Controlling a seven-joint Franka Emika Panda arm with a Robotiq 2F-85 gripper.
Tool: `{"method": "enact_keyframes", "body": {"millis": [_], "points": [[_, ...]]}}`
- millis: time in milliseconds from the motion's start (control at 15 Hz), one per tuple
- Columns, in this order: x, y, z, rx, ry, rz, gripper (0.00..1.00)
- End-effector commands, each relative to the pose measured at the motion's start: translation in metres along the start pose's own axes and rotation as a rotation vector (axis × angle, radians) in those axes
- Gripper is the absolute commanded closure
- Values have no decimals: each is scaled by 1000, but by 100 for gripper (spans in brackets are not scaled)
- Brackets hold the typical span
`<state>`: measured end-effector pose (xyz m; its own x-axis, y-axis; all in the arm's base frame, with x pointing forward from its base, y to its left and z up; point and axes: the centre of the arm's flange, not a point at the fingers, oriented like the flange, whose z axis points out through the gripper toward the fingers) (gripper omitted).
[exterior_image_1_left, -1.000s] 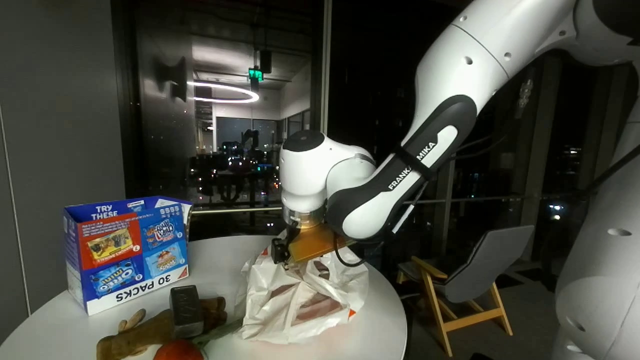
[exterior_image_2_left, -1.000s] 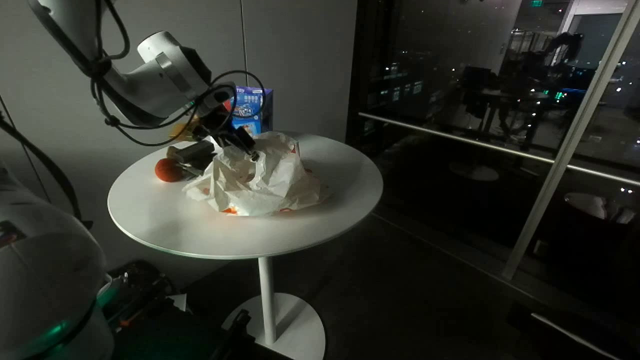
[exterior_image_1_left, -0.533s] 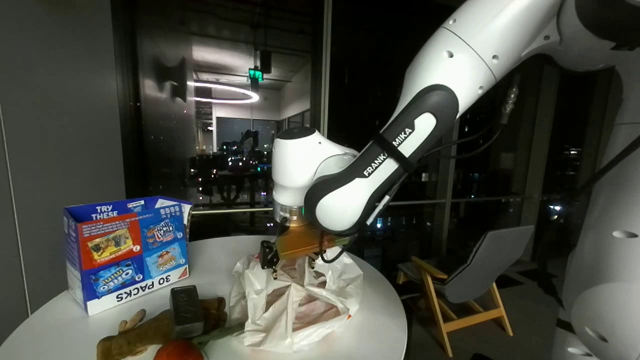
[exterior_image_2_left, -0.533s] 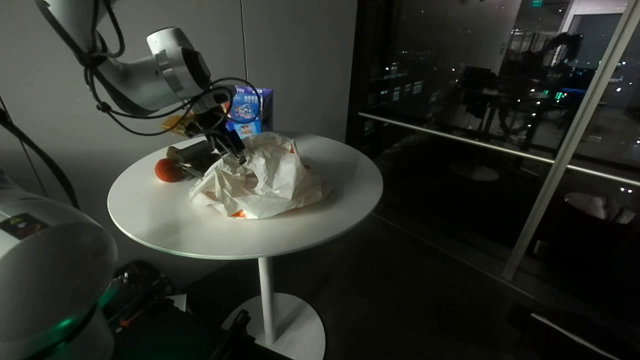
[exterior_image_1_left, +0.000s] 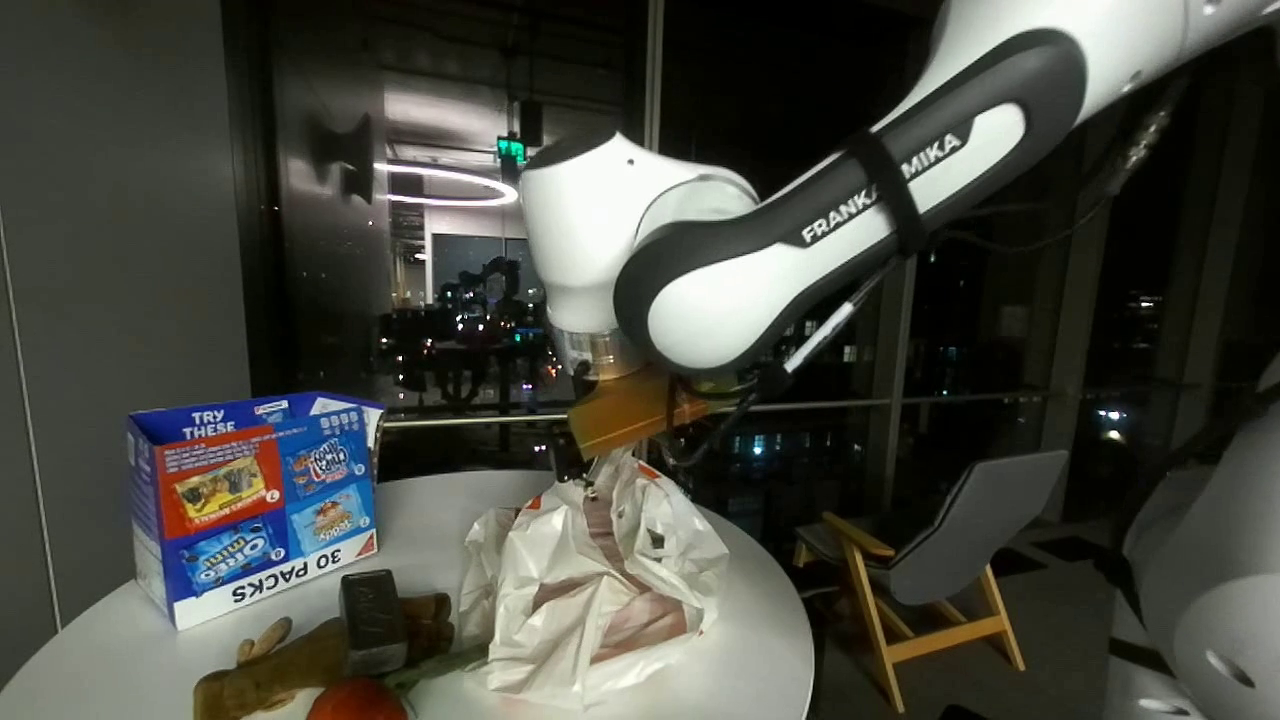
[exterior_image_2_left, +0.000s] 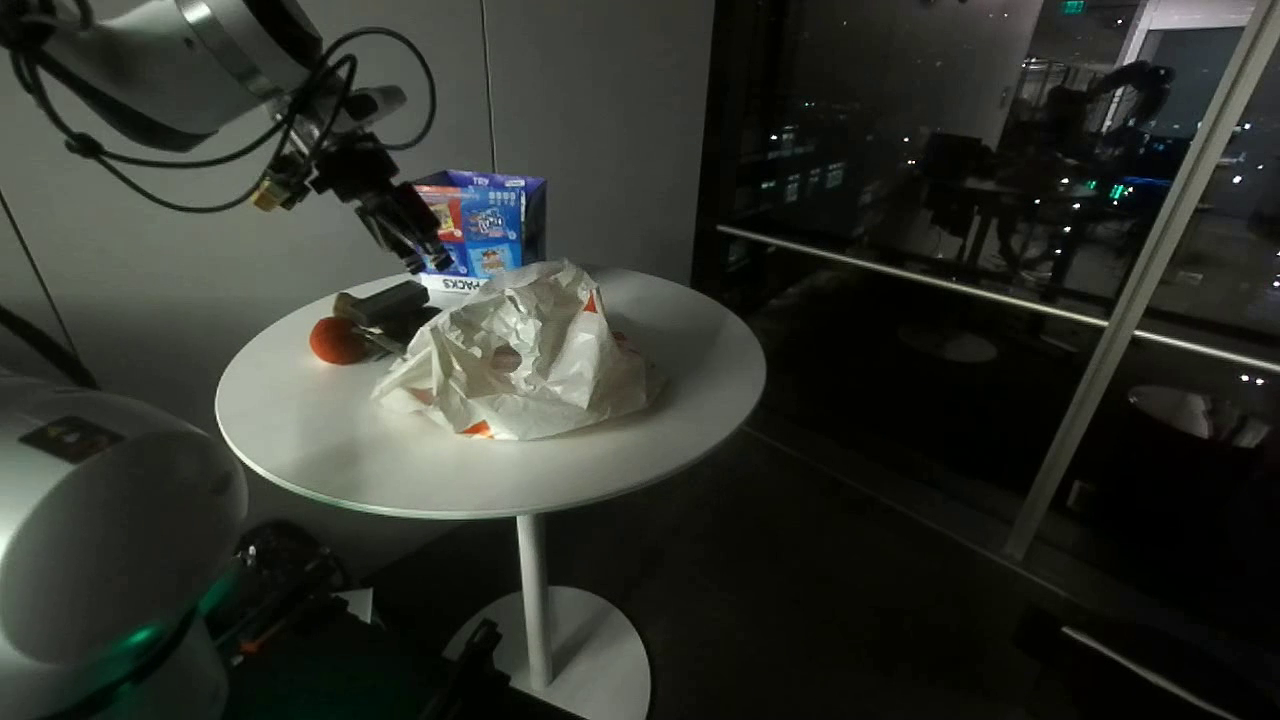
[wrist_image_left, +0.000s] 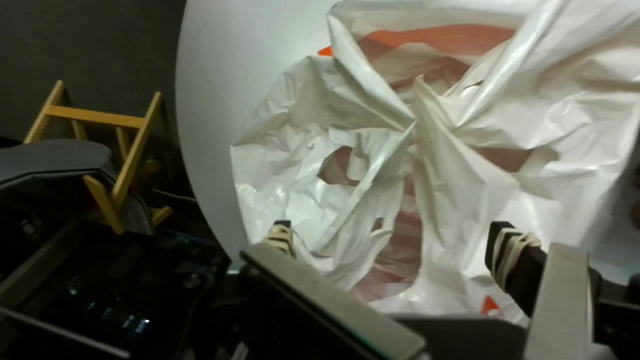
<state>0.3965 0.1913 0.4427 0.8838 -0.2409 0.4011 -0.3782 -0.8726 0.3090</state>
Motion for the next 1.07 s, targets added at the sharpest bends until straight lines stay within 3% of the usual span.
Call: {"method": "enact_keyframes", "body": {"millis": [0, 200, 600, 667, 800, 1000], "points": [[-8, 0, -39, 153, -14, -135, 0], [3, -17, -33, 283, -34, -225, 0], [23, -62, 34, 478, -175, -401, 0], [23, -69, 48, 488, -228, -431, 0], [18, -76, 64, 425, -324, -439, 0], [6, -74, 60, 350, -358, -442, 0]]}}
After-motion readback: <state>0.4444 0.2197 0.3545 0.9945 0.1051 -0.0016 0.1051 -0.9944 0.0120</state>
